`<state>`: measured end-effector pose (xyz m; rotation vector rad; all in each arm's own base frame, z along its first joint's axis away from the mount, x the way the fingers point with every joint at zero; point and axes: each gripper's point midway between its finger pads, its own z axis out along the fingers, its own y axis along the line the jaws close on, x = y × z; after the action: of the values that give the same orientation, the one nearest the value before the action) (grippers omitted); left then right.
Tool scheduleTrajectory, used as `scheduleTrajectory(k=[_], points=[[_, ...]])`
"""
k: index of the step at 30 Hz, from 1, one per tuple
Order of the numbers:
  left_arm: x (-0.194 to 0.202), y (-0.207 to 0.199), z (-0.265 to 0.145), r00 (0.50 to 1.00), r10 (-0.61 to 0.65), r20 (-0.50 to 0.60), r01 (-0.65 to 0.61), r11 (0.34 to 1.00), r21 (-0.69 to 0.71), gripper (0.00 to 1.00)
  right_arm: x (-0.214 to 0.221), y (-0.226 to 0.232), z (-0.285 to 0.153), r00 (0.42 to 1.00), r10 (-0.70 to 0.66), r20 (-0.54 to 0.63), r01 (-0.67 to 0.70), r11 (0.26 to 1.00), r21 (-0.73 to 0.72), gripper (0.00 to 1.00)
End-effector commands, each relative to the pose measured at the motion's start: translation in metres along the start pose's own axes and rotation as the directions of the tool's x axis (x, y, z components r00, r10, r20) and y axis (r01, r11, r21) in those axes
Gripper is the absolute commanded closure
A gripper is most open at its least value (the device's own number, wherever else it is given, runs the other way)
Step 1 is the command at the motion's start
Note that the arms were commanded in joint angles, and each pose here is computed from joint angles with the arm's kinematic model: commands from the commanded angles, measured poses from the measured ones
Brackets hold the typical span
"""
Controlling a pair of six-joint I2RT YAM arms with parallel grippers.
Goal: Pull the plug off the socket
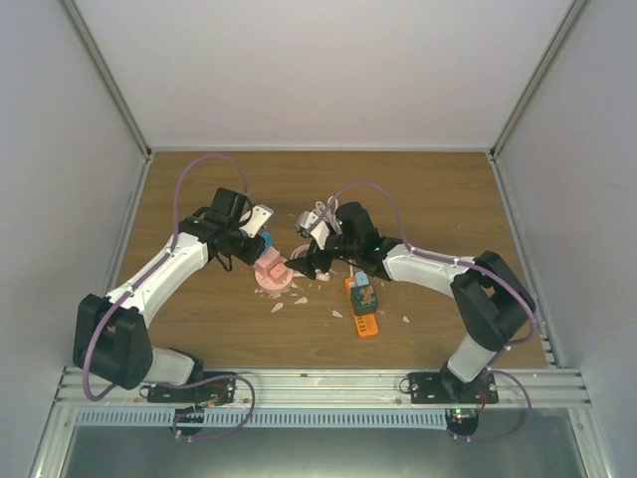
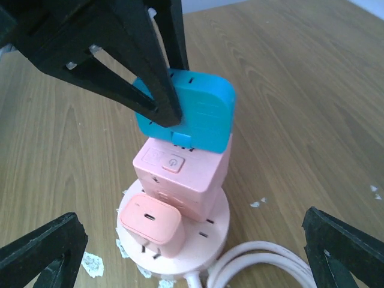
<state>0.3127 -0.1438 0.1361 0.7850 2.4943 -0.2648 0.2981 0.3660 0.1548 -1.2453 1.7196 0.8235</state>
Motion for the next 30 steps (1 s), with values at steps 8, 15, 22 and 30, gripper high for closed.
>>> scheduleTrajectory(k=[8,15,22,30], points=[[0.013,-0.003,0.010,0.979,-0.201,-0.027,0.202,0.979,0.042,1.00,-0.003,0.020,0.045,1.000,0.011,0.028,-0.011,1.000,-0.003,0.01],[0.017,-0.008,0.007,0.977,-0.213,-0.016,0.213,0.975,0.064,1.00,-0.002,0.022,0.072,1.000,0.007,0.023,-0.008,1.000,0.020,0.02],[0.015,-0.009,0.006,0.975,-0.222,-0.014,0.222,0.971,0.083,1.00,0.010,0.006,0.087,1.000,0.009,-0.003,-0.009,0.996,0.090,0.03],[0.014,-0.009,0.008,0.969,-0.246,-0.020,0.247,0.962,0.113,1.00,0.024,0.002,0.101,1.000,-0.002,-0.025,0.005,0.993,0.114,0.11]])
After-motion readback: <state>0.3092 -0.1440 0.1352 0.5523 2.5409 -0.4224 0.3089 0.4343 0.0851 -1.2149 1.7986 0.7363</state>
